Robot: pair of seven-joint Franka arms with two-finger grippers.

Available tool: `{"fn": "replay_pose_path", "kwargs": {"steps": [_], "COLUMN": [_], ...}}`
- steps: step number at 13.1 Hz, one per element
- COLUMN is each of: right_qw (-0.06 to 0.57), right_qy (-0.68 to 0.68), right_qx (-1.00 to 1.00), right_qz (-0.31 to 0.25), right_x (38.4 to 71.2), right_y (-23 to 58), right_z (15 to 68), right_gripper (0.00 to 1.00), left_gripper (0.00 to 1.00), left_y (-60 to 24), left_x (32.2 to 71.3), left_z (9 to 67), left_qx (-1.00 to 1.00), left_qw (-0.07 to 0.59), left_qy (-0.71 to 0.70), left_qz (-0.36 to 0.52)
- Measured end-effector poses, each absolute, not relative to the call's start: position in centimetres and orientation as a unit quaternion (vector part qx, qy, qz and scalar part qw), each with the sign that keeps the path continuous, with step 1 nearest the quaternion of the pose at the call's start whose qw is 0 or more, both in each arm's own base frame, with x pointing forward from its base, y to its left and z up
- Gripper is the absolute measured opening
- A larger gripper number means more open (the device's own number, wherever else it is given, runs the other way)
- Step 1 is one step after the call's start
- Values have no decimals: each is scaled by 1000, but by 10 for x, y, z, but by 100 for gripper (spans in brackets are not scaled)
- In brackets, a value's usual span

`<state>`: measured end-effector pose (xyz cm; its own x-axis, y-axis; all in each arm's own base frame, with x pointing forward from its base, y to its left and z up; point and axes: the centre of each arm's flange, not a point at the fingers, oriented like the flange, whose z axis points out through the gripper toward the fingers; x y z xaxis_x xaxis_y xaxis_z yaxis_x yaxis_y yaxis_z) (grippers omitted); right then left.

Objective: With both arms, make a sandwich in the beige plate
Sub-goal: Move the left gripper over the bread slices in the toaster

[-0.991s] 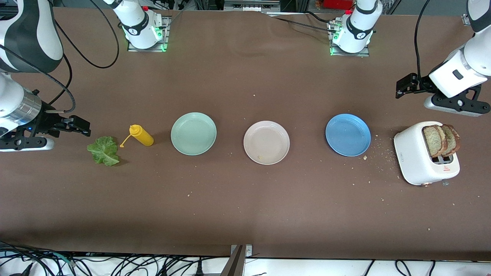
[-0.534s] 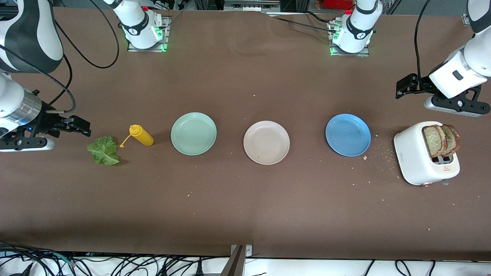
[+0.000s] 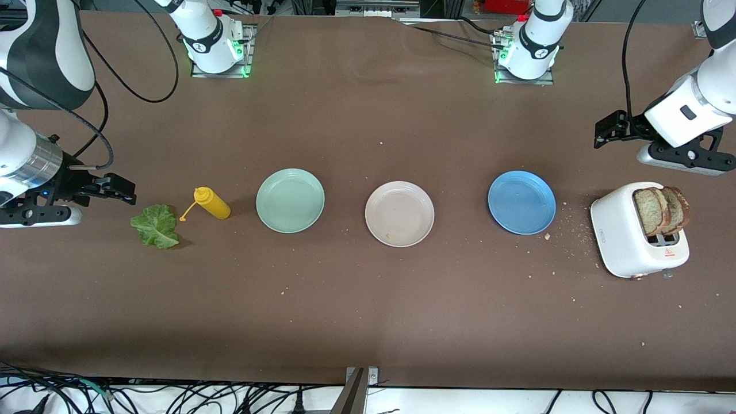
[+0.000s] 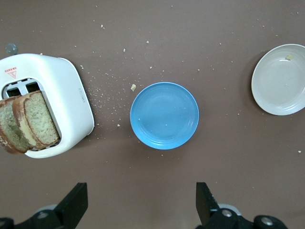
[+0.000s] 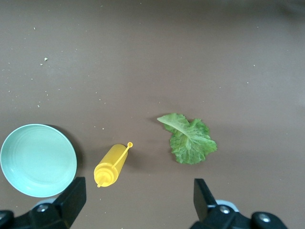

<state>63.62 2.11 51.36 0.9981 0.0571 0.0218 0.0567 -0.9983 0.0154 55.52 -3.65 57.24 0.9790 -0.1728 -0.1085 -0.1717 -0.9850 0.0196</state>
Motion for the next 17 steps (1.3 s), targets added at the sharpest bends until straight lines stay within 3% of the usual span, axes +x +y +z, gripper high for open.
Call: {"fn": "replay_pose_path", "kwargs": {"steps": [17], "right_qw": [7], "right_qy": [35], "right_qx": [999], "right_qz": [11], "right_x": [636], "right_y": [21], "right_z": [513], "right_gripper": [100], "left_gripper": [100], "left_y": [-34], "left_x": [562], "left_z": [558], "left_qx": [994], "left_qw": [-5], "left_qy": [-89], "left_qz": [-66]}}
